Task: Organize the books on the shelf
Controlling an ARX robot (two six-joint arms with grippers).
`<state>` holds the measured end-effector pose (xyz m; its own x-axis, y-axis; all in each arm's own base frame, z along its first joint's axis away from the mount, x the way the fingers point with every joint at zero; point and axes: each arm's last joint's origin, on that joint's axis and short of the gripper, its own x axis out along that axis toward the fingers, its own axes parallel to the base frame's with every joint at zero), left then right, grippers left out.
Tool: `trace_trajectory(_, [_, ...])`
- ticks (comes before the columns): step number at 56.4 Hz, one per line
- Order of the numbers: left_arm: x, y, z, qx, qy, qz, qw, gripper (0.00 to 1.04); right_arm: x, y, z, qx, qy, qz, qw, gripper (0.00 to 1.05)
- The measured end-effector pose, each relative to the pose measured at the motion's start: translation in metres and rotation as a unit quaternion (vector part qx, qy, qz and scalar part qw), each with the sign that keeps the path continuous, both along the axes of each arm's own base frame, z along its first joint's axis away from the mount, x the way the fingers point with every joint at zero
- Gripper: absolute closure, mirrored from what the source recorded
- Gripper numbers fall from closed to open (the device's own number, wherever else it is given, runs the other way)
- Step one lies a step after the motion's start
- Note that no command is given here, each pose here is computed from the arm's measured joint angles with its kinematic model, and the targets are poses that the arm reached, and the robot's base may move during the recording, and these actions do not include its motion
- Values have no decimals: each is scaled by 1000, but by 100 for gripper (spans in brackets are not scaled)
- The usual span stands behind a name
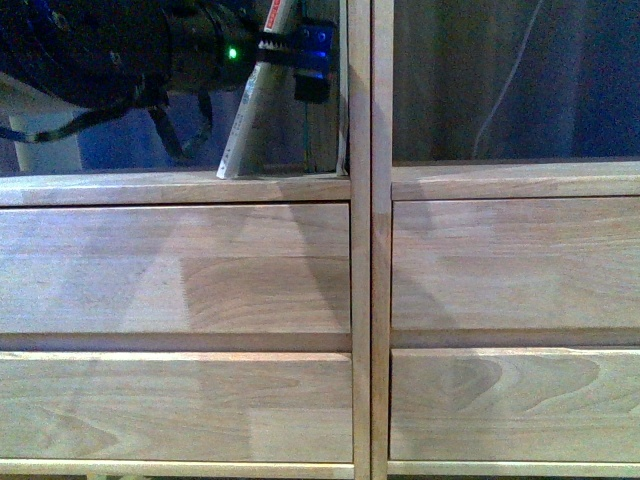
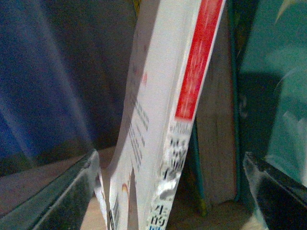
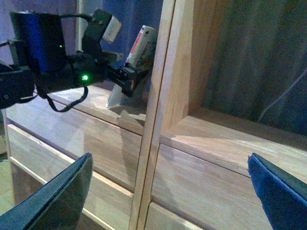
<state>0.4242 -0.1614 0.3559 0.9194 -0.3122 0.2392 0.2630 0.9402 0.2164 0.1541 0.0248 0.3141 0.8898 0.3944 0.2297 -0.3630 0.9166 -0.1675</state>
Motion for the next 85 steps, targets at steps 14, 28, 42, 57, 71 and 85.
trace_trajectory(14, [-43,32,5,-26,0,28,999,7,0,0,0,0,0,0,1000,7])
trace_trajectory(28, [-136,80,-11,-30,15,-35,999,7,0,0,0,0,0,0,1000,7])
trace_trajectory(42, [-216,118,-33,-61,48,-56,995,7,0,0,0,0,0,1,1000,7])
trace_trajectory(57, [-238,135,-83,-87,137,148,976,50,-9,-8,-41,49,130,-194,971,41])
trace_trajectory(71, [-260,146,-121,-87,139,145,976,93,-21,-21,-80,52,134,-186,972,83])
trace_trajectory(85, [-277,160,-146,-89,139,146,975,102,-30,-24,-106,55,135,-195,970,102])
